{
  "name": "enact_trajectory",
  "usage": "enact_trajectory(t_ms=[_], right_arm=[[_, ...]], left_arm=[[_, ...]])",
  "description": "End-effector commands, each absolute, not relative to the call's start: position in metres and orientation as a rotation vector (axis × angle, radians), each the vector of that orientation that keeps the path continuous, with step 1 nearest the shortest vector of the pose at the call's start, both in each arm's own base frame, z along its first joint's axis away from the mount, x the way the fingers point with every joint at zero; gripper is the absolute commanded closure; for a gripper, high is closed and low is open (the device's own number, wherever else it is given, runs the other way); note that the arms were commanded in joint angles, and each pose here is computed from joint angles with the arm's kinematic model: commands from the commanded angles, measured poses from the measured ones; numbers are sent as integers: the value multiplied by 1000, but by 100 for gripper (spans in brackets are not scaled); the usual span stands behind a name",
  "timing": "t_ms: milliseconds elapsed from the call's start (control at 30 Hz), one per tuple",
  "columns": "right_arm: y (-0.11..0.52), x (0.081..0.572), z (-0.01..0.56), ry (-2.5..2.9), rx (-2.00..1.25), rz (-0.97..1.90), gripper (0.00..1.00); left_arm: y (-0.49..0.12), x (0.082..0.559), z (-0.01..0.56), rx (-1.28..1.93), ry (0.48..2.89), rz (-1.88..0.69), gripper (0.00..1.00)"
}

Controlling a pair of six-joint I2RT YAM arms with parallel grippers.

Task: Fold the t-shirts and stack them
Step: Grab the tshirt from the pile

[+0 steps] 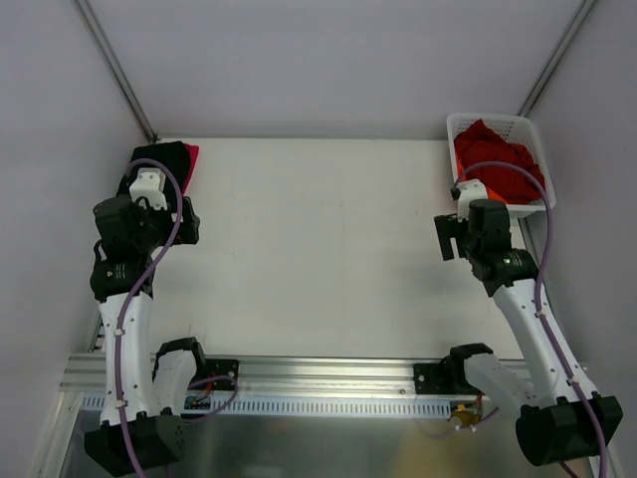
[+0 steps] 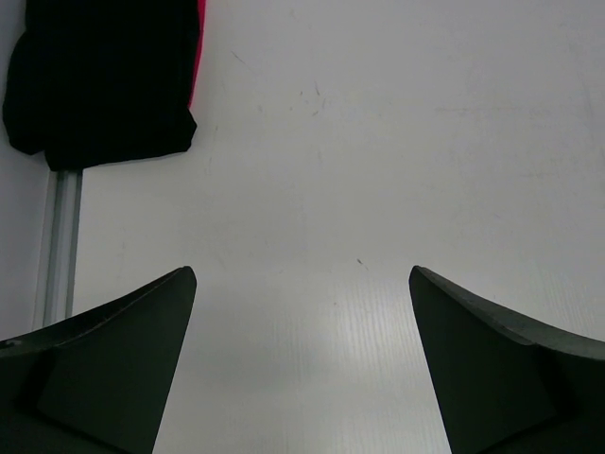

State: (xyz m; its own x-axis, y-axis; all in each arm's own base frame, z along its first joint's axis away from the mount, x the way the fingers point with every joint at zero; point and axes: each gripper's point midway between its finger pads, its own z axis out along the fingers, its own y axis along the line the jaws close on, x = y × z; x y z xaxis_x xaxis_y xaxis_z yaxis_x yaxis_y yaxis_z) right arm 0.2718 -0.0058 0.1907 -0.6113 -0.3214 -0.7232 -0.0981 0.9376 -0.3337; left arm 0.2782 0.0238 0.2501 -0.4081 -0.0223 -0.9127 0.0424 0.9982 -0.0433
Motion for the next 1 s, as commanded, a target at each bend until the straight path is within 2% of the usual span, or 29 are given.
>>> enact_trajectory(t_ms=[0, 100, 200, 367, 500, 533, 600, 633, 733, 967], right_arm=[[-18, 297, 237, 2079, -278, -458, 6], [-32, 324, 245, 2052, -282, -608, 2], [-54, 353, 264, 1977, -159, -735, 5], [-89, 400, 284, 1962, 1, -704, 8], [-131, 435, 277, 2019, 147, -676, 11], [-136, 451, 252, 2088, 153, -639, 12], [-155, 463, 251, 2130, 235, -583, 16], [-151, 477, 224, 2205, 201, -519, 16], [-138, 491, 207, 2287, 179, -388, 15], [-77, 486, 177, 2440, 117, 97, 11]], left_arm=[[9, 274, 246, 89, 1980, -155, 1], [6, 273, 244, 106, 1989, -168, 1], [6, 271, 245, 110, 1982, -162, 1], [7, 271, 242, 108, 1990, -158, 1], [5, 272, 240, 117, 1996, -171, 1], [5, 272, 240, 118, 1995, -172, 1], [4, 271, 240, 121, 1995, -175, 1], [4, 271, 241, 125, 1990, -176, 1], [3, 271, 241, 130, 1989, -179, 1], [4, 271, 239, 123, 1996, -176, 1]])
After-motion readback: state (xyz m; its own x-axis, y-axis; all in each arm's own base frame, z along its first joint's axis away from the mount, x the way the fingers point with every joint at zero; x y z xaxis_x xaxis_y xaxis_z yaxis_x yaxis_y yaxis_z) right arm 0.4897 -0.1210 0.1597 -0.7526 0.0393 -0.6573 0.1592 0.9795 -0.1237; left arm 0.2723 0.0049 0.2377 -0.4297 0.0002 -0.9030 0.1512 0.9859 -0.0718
